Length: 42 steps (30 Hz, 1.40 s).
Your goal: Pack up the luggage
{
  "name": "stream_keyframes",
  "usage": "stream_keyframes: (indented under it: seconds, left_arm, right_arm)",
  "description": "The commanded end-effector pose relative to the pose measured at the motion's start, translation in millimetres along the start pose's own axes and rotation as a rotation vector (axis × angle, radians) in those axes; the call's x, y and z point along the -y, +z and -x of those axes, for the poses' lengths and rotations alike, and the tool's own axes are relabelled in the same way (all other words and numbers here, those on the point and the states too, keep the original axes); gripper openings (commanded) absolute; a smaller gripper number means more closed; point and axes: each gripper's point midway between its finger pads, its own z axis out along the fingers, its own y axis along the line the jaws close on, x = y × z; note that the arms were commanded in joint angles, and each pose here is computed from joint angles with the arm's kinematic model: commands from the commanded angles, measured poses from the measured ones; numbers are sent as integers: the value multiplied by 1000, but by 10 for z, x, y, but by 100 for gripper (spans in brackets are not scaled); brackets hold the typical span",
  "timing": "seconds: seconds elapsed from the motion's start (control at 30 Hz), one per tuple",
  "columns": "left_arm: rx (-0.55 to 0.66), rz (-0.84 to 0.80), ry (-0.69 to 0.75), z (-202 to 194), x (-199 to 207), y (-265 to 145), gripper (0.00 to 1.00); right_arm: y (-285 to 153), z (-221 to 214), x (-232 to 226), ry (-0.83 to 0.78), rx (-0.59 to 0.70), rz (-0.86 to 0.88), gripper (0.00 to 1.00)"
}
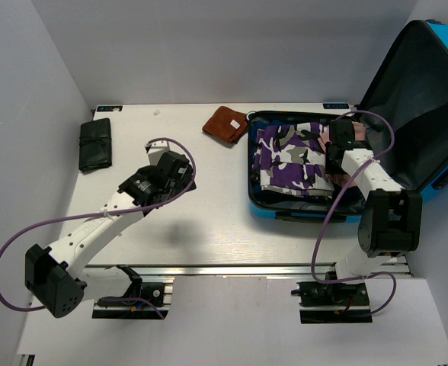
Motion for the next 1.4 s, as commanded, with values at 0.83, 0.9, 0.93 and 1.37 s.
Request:
stream_keyframes:
  seconds: [0.83, 0.9, 0.93, 1.37]
  left_arm:
    - [33, -11, 9, 827, 340, 533, 98]
    - [19, -17, 15, 827, 372, 609, 98]
    - [16, -16, 12, 835, 357, 637, 98]
    - [5, 33, 8, 994, 176, 882, 98]
  right_arm:
    - [410, 1237, 252, 261, 139, 111, 89]
    - [485, 1360, 246, 272, 156, 114, 89]
    - [627, 1336, 219, 282, 133, 111, 89]
    - [127, 1717, 399, 342, 236, 159, 89]
